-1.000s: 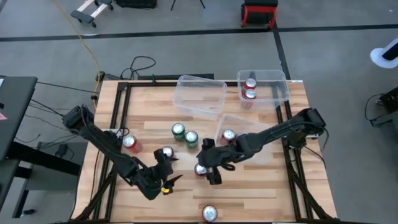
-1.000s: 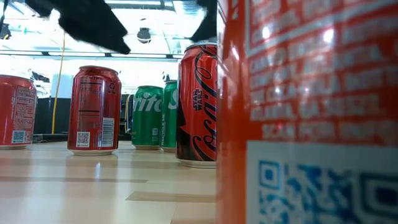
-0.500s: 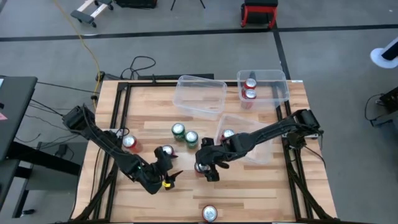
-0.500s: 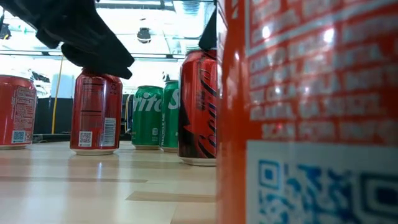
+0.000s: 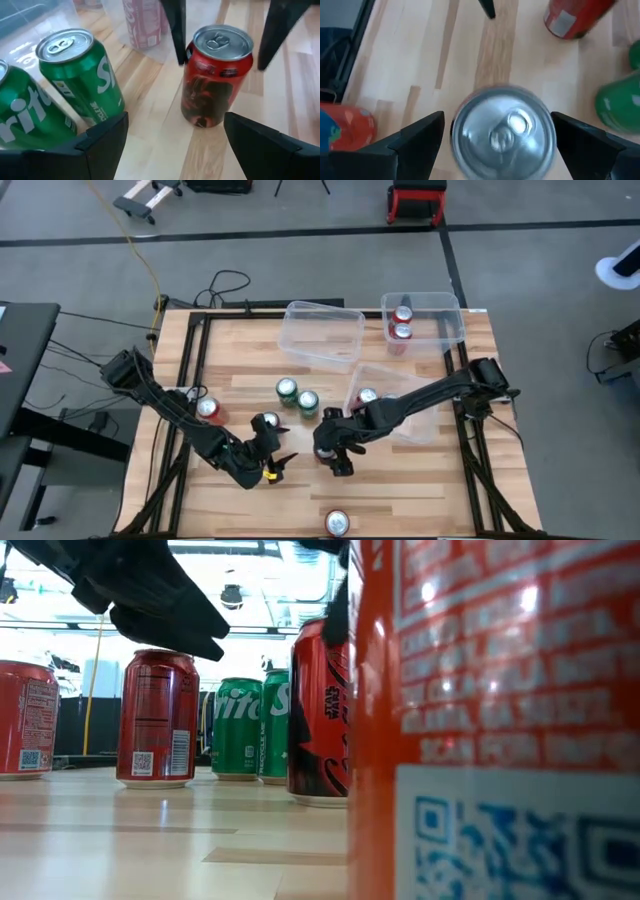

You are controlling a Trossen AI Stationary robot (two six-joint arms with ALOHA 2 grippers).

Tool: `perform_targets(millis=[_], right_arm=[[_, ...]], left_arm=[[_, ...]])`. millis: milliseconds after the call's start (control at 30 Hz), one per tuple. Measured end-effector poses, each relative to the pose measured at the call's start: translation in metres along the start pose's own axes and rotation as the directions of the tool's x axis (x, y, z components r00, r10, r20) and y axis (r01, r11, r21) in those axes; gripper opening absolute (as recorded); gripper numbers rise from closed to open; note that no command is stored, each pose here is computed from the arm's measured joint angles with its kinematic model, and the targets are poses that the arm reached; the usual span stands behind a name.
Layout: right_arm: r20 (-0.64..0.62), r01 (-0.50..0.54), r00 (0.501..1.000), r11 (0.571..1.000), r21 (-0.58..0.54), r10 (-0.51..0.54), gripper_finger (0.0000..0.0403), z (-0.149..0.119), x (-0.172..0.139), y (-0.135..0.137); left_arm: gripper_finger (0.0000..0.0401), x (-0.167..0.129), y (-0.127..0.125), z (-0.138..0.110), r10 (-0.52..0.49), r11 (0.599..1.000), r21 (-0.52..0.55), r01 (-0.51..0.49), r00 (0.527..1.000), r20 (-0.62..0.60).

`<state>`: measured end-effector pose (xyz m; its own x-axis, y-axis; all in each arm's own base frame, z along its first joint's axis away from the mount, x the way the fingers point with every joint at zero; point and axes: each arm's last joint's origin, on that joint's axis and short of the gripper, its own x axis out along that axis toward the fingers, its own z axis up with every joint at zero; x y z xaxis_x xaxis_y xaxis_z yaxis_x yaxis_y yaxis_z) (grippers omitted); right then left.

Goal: Sort soda cans
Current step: Put the bottom red-black soda can into the bottom transparent bin

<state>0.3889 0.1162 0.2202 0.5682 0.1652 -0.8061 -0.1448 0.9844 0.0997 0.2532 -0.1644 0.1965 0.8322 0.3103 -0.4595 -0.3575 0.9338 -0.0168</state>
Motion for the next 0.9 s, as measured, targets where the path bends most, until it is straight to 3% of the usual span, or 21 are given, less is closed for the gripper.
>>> perform_targets(millis=[267,500,767,900], right_arm=[[-0.046,-0.003,0.999,1.0,0.022,0.004,0.0373,-0.005,0.012,-0.003],[-0.043,-0.003,0.999,1.0,0.021,0.004,0.0293,-0.005,0.01,-0.002],[-0.026,-0.006,1.0,1.0,0.004,0.007,0.0292,-0.004,0.005,0.003],[0.013,-0.012,1.0,1.0,-0.004,0.012,0.0292,0.0,-0.024,0.014]], left_arm=[[0.0322,0.0,0.0,0.0,0.001,1.0,0.013,-0.001,1.0,0.002],[0.0322,0.001,0.001,0.001,0.003,1.0,0.009,-0.003,1.0,0.003],[0.0322,0.002,0.001,0.001,0.006,1.0,-0.001,-0.006,1.0,0.003],[0.0322,0.002,0.001,0.001,0.007,1.0,-0.004,-0.007,1.0,0.001]])
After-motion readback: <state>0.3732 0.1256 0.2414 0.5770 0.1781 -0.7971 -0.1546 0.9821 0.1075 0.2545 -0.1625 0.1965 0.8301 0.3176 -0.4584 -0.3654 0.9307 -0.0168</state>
